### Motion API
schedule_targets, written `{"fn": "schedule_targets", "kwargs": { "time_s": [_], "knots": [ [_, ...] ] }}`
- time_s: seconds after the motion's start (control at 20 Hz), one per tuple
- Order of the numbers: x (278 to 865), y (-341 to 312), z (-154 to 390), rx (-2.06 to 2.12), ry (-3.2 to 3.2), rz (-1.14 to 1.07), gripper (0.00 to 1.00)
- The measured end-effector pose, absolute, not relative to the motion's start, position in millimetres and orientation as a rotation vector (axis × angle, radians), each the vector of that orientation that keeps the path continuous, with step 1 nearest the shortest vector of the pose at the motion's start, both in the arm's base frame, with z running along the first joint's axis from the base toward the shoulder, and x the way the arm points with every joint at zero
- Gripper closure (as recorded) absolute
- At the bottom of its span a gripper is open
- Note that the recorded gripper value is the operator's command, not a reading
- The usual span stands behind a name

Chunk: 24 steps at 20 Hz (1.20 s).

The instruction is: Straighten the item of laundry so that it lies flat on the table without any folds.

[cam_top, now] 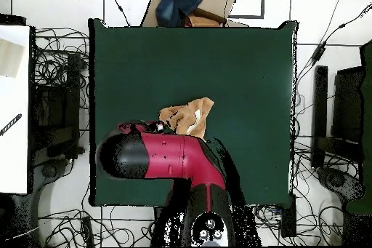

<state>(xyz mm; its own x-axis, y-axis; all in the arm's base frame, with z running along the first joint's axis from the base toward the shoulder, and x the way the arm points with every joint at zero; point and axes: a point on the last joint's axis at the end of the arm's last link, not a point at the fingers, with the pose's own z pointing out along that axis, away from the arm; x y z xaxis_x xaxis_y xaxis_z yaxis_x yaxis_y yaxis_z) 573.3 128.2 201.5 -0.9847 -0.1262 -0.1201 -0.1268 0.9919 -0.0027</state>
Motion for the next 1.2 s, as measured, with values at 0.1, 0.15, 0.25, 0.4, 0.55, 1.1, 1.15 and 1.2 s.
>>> {"fn": "schedule_targets", "kwargs": {
  "time_s": [0.1,0.15,0.25,0.4,0.55,1.1,1.15,1.2],
  "knots": [
    [577,123,192,-0.176,3.024,0.014,0.00],
    [578,121,189,-0.169,3.026,0.015,0.00],
    [580,113,182,-0.149,3.030,0.017,0.00],
    [581,104,172,-0.124,3.034,0.018,0.00],
    [584,92,157,-0.092,3.034,0.022,0.00],
    [591,77,135,-0.051,3.044,0.031,0.00],
    [594,79,138,-0.056,3.037,0.029,0.00],
    [595,79,139,-0.059,3.034,0.029,0.00]
  ]
}}
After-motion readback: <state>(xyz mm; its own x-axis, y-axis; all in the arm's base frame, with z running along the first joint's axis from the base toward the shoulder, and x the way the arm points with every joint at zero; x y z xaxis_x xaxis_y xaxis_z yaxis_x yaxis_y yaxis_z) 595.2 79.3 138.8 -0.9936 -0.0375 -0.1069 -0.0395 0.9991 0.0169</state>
